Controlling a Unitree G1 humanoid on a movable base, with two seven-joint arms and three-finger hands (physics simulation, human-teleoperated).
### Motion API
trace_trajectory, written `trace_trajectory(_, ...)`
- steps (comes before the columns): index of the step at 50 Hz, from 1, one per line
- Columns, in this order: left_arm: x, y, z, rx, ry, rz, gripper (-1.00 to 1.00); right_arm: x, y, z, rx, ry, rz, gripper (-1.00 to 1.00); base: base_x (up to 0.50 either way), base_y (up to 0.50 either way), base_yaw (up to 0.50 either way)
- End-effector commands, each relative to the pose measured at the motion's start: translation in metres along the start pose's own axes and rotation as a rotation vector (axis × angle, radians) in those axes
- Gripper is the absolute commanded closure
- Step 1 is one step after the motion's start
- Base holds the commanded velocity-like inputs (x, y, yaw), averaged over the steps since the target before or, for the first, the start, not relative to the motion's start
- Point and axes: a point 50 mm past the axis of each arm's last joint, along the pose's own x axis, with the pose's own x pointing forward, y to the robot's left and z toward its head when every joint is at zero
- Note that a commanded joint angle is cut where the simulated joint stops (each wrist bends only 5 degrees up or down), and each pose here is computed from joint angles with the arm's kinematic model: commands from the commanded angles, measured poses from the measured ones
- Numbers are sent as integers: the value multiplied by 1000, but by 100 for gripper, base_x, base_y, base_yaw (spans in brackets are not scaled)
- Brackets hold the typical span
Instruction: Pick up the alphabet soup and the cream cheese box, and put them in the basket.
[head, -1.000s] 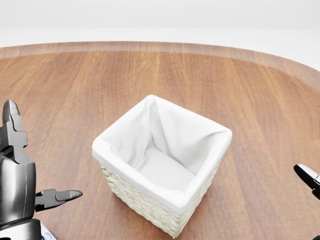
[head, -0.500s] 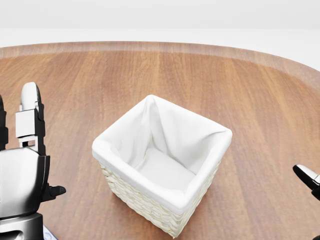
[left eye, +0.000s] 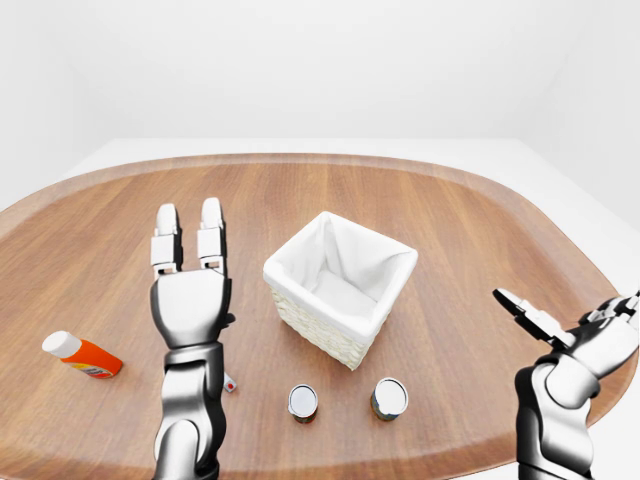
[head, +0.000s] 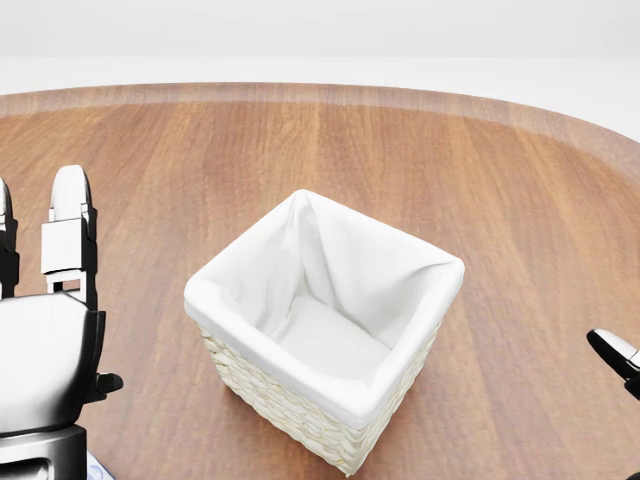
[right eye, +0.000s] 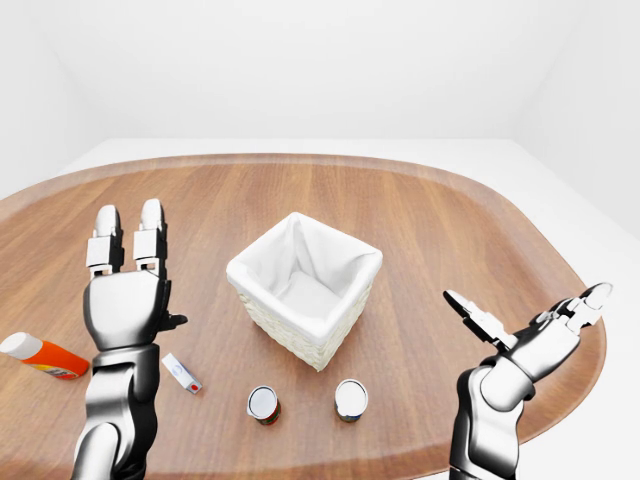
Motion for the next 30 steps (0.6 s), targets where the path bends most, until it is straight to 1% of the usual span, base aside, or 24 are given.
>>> trace_trajectory(1,0,0,0,9,-1,-1,-100,0,0,0,0,-3,0,-100,0,0,0)
trace_trajectory(5,0,0,0,9,-1,-1,-100,0,0,0,0,-3,0,-100,0,0,0)
trace_trajectory(6,-1,-3,0,23,-7,-22,-100,0,0,0,3,-3,0,-100,0,0,0)
trace_trajectory(7,-2,-4,0,24,-4,-25,-100,0,0,-1,4,-3,0,-100,0,0,0)
trace_trajectory(9,-7,-6,0,9,-2,-64,-100,0,1,-1,4,-2,1,-100,0,0,0)
trace_trajectory(11,-10,0,0,53,-4,-33,-100,0,1,-2,2,-1,3,-100,0,0,0)
trace_trajectory(13,-13,6,-1,49,4,-35,-100,0,1,-2,0,-2,4,-100,0,0,0)
trace_trajectory(14,-15,12,0,42,7,-32,-100,0,1,-2,-2,-1,5,-100,0,0,0)
trace_trajectory(16,-18,14,1,70,4,-42,-100,0,1,-1,-2,0,4,-100,0,0,0)
trace_trajectory(19,-22,15,-2,71,18,-56,-100,0,1,-2,-4,-1,4,-100,0,0,0)
trace_trajectory(20,-24,15,-2,73,18,-64,-100,0,1,-2,-5,0,4,-100,0,0,0)
trace_trajectory(21,-26,14,-2,98,16,-77,-100,-1,1,-1,-6,0,4,-100,0,0,0)
trace_trajectory(22,-29,15,-4,85,22,-78,-100,-1,1,-2,-7,-1,5,-100,0,0,0)
trace_trajectory(25,-32,15,-6,98,32,-82,-100,-1,1,-2,-8,-3,5,-100,0,0,0)
trace_trajectory(28,-35,10,-10,100,47,-110,-100,0,0,-2,-5,1,2,-100,0,0,0)
trace_trajectory(30,-35,7,-11,101,51,-112,-100,0,0,-2,-5,1,2,-100,0,0,0)
